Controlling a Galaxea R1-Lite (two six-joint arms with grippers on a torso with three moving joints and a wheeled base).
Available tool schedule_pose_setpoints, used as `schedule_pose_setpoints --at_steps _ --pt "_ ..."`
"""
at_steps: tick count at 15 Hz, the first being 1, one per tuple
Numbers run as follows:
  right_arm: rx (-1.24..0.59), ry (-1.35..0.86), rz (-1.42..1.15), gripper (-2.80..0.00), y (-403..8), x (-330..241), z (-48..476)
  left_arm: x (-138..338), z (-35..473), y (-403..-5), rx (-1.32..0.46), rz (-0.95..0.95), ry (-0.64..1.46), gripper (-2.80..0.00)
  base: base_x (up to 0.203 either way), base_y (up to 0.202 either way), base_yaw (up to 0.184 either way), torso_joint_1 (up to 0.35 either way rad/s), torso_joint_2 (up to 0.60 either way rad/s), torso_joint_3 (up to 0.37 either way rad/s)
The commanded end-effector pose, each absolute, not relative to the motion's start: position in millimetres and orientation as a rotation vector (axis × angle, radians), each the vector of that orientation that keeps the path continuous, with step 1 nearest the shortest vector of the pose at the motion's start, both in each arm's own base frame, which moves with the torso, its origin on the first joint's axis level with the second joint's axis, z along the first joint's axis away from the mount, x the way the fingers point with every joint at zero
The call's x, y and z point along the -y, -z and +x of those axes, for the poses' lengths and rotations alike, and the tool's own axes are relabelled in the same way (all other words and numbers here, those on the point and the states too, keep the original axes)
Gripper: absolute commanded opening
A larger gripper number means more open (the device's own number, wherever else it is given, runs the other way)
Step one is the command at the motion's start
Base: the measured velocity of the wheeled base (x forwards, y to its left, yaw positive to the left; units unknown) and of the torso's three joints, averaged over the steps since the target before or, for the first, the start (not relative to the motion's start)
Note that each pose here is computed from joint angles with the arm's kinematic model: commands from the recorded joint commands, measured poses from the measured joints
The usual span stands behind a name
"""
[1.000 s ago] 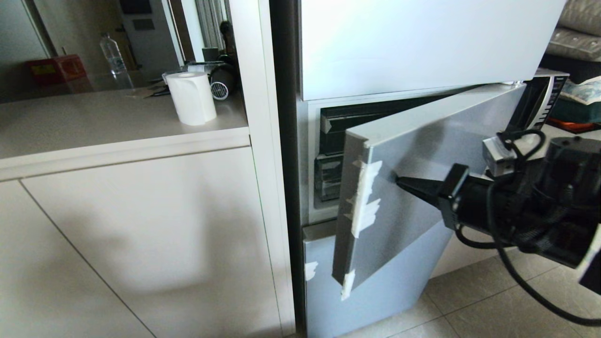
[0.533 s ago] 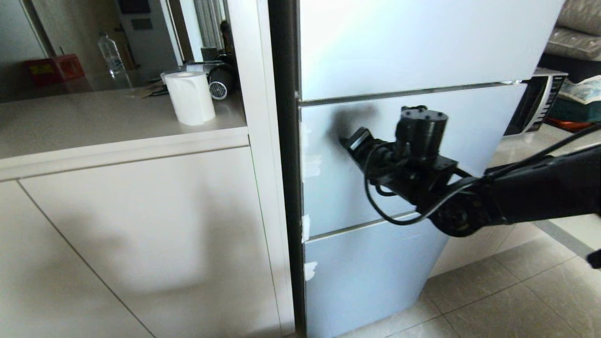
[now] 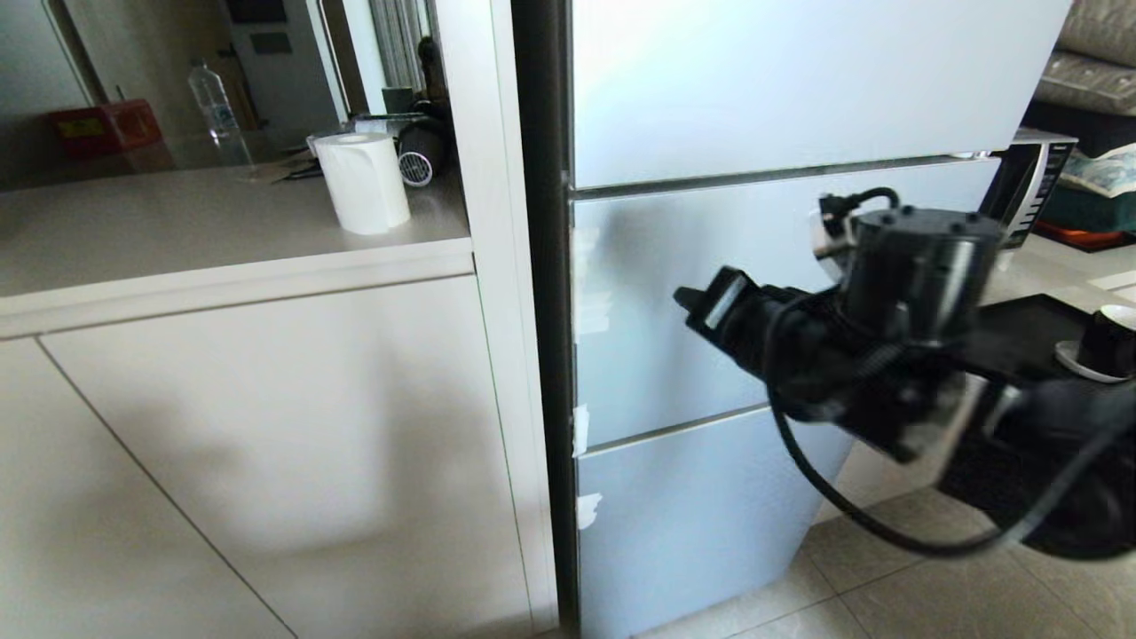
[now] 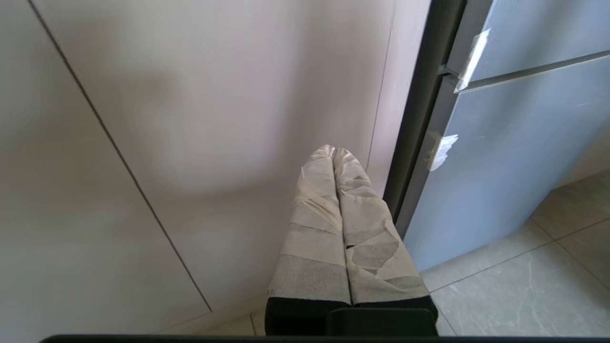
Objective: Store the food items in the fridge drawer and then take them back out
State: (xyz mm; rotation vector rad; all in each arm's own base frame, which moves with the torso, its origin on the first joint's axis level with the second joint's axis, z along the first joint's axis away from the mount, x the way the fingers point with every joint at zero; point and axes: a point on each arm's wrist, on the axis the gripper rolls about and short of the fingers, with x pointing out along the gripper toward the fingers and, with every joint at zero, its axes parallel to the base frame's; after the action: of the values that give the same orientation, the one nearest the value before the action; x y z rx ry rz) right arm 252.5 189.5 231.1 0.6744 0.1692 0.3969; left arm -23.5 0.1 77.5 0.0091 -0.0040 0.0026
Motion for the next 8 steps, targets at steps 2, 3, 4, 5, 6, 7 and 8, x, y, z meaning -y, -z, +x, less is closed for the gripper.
schedule_pose_setpoints --at_steps 2,3,4,5,6,7,8 --pt "-0.010 -0.345 0.430 -2.80 -232.1 -98.6 130.3 -0.1 -23.5 -77.6 0.005 0.009 -0.003 -2.80 0.000 0.000 0.000 0.000 0.00 0.000" --pt "0.020 -0.305 0.363 -2.80 -219.4 -77.5 107.5 -0.1 -23.5 -77.6 0.005 0.009 -0.003 -2.80 0.000 0.000 0.000 0.000 0.00 0.000" --pt "0.052 -0.256 0.307 -2.80 -206.1 -56.6 86.6 -0.1 -23.5 -77.6 0.005 0.009 -0.003 -2.80 0.000 0.000 0.000 0.000 0.00 0.000" --pt "0.042 -0.191 0.243 -2.80 -183.1 -38.9 71.4 -0.1 -23.5 -77.6 0.005 0.009 -0.003 -2.80 0.000 0.000 0.000 0.000 0.00 0.000" --pt "0.016 -0.125 0.190 -2.80 -157.5 -23.2 57.6 -0.1 -23.5 -77.6 0.005 0.009 -0.003 -2.80 0.000 0.000 0.000 0.000 0.00 0.000" --pt "-0.007 -0.071 0.166 -2.80 -138.3 -11.6 45.0 -0.1 -23.5 -77.6 0.005 0.009 -0.003 -2.80 0.000 0.000 0.000 0.000 0.00 0.000" --pt "-0.019 -0.050 0.157 -2.80 -126.7 -4.7 33.0 -0.1 -23.5 -77.6 0.005 0.009 -0.003 -2.80 0.000 0.000 0.000 0.000 0.00 0.000"
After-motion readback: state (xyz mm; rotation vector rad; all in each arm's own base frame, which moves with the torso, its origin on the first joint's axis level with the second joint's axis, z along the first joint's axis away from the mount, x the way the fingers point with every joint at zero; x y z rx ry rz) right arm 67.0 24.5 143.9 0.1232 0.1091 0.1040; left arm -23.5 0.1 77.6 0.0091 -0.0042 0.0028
